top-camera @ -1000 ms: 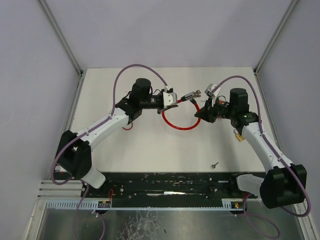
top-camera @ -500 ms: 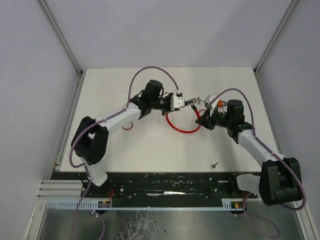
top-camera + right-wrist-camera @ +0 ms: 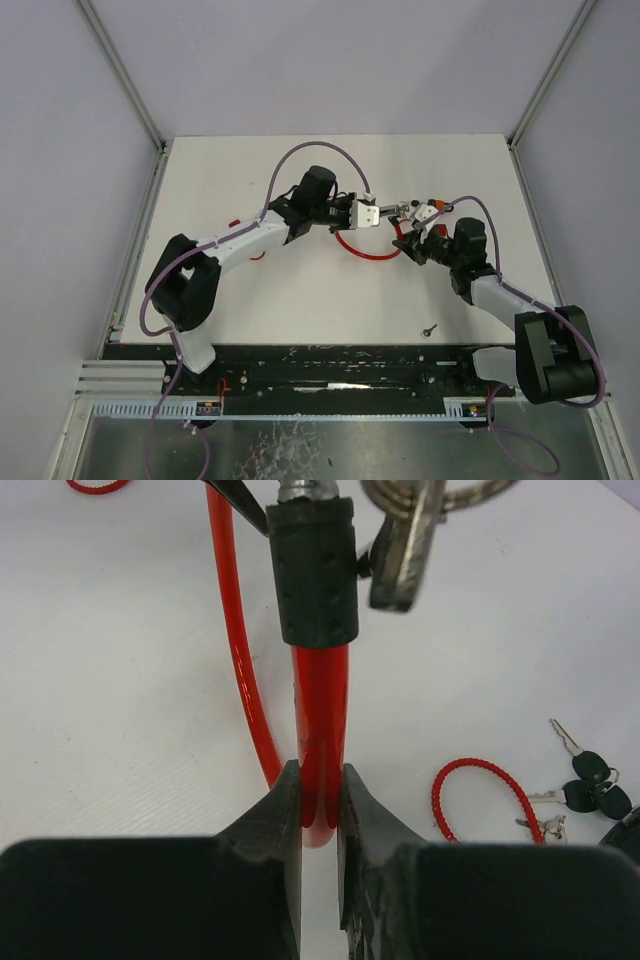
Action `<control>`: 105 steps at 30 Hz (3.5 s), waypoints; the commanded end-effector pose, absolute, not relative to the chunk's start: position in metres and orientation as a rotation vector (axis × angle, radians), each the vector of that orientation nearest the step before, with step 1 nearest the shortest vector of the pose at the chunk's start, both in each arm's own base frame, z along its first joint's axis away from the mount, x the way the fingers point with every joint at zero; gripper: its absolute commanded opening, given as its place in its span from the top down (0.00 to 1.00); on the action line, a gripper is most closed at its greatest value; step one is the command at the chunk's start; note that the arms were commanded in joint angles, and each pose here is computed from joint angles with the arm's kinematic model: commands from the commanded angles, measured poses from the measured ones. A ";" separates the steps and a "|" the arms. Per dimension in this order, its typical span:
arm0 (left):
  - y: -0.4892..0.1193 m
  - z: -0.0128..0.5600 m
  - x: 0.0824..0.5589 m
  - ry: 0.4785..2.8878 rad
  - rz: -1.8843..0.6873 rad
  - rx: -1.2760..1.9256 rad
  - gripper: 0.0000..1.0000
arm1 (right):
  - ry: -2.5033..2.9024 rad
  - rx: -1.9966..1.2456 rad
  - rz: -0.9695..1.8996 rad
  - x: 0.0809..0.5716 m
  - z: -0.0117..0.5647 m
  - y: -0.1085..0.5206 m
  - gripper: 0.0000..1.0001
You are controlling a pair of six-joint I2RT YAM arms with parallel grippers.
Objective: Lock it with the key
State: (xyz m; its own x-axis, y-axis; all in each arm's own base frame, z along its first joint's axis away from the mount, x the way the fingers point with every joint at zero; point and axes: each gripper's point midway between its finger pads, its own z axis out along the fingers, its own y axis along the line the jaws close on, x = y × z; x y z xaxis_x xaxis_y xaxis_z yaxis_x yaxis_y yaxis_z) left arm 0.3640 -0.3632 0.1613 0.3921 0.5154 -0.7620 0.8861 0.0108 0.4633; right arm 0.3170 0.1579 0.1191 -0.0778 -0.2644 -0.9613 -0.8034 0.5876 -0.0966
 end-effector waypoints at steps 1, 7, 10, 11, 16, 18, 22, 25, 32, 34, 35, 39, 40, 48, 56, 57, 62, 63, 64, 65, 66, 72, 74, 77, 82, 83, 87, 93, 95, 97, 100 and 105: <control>-0.374 0.148 0.360 1.211 -0.418 1.725 1.00 | 1.363 -0.998 0.532 0.328 0.164 0.175 1.00; -0.373 0.129 0.368 1.277 -0.404 1.754 1.00 | 1.445 -1.015 0.540 0.333 0.146 0.173 0.95; -0.373 0.128 0.369 1.284 -0.406 1.756 1.00 | 1.447 -1.017 0.550 0.332 0.146 0.172 0.87; -0.373 0.128 0.369 1.288 -0.408 1.755 1.00 | 1.450 -1.016 0.557 0.331 0.147 0.172 0.86; -0.369 0.130 0.370 1.302 -0.414 1.740 1.00 | 1.461 -0.996 0.570 0.332 0.150 0.165 0.81; -0.368 0.129 0.371 1.307 -0.416 1.738 1.00 | 1.459 -0.987 0.577 0.332 0.152 0.163 0.79; -0.367 0.129 0.372 1.315 -0.420 1.735 1.00 | 1.449 -0.982 0.599 0.330 0.155 0.164 0.74; -0.367 0.128 0.372 1.320 -0.423 1.735 1.00 | 1.440 -0.977 0.627 0.328 0.155 0.167 0.69; -0.366 0.129 0.373 1.326 -0.426 1.729 1.00 | 1.447 -0.947 0.663 0.328 0.156 0.169 0.68; -0.365 0.129 0.372 1.327 -0.426 1.728 1.00 | 1.450 -0.942 0.665 0.329 0.157 0.168 0.71; -0.365 0.129 0.372 1.325 -0.427 1.729 1.00 | 1.455 -0.937 0.671 0.329 0.156 0.168 0.75; -0.365 0.131 0.367 1.297 -0.436 1.742 1.00 | 1.477 -0.913 0.692 0.331 0.157 0.167 0.93; -0.365 0.132 0.366 1.285 -0.439 1.745 1.00 | 1.485 -0.906 0.698 0.332 0.157 0.167 0.99; -0.371 0.142 0.342 1.170 -0.522 1.797 1.00 | 1.488 -0.854 0.770 0.333 0.164 0.172 1.00; -0.377 0.149 0.326 1.124 -0.572 1.831 1.00 | 1.426 -0.949 0.855 0.314 0.168 0.182 1.00; -0.377 0.148 0.328 1.131 -0.566 1.831 1.00 | 1.407 -0.953 0.858 0.312 0.172 0.182 1.00; -0.380 0.157 0.323 1.113 -0.602 1.816 1.00 | 1.475 -0.880 0.730 0.333 0.170 0.169 1.00; -0.381 0.158 0.320 1.099 -0.619 1.818 1.00 | 1.483 -0.870 0.715 0.335 0.168 0.168 1.00; -0.382 0.160 0.318 1.090 -0.632 1.817 1.00 | 1.470 -0.884 0.733 0.332 0.169 0.170 1.00; -0.382 0.162 0.316 1.085 -0.642 1.815 1.00 | 1.446 -0.914 0.781 0.324 0.171 0.175 1.00; -0.383 0.162 0.316 1.089 -0.649 1.812 1.00 | 1.411 -0.949 0.822 0.315 0.174 0.180 1.00; -0.388 0.172 0.305 1.070 -0.743 1.803 1.00 | 1.434 -0.863 0.722 0.330 0.180 0.171 1.00; -0.388 0.169 0.308 1.083 -0.743 1.800 1.00 | 1.414 -0.868 0.756 0.325 0.184 0.173 1.00; -0.390 0.161 0.314 1.129 -0.735 1.809 1.00 | 1.337 -0.952 0.870 0.304 0.189 0.186 1.00; -0.389 0.149 0.322 1.178 -0.690 1.830 1.00 | 1.346 -0.968 0.783 0.310 0.187 0.180 1.00; -0.389 0.146 0.322 1.178 -0.681 1.836 1.00 | 1.356 -0.956 0.768 0.312 0.186 0.178 1.00; -0.392 0.132 0.329 1.209 -0.637 1.860 1.00 | 1.356 -0.934 0.749 0.316 0.185 0.176 1.00; -0.398 0.134 0.325 1.190 -0.591 1.882 1.00 | 1.355 -0.936 0.730 0.318 0.174 0.175 1.00; -0.398 0.137 0.326 1.179 -0.549 1.867 1.00 | 1.309 -0.955 0.783 0.307 0.177 0.181 1.00; -0.397 0.141 0.326 1.161 -0.525 1.857 1.00 | 1.274 -0.965 0.783 0.304 0.178 0.184 1.00; -0.396 0.148 0.322 1.134 -0.522 1.851 1.00 | 1.309 -0.986 0.799 0.304 0.166 0.186 1.00; -0.395 0.136 0.325 1.147 -0.507 1.872 1.00 | 1.341 -1.010 0.801 0.307 0.152 0.188 1.00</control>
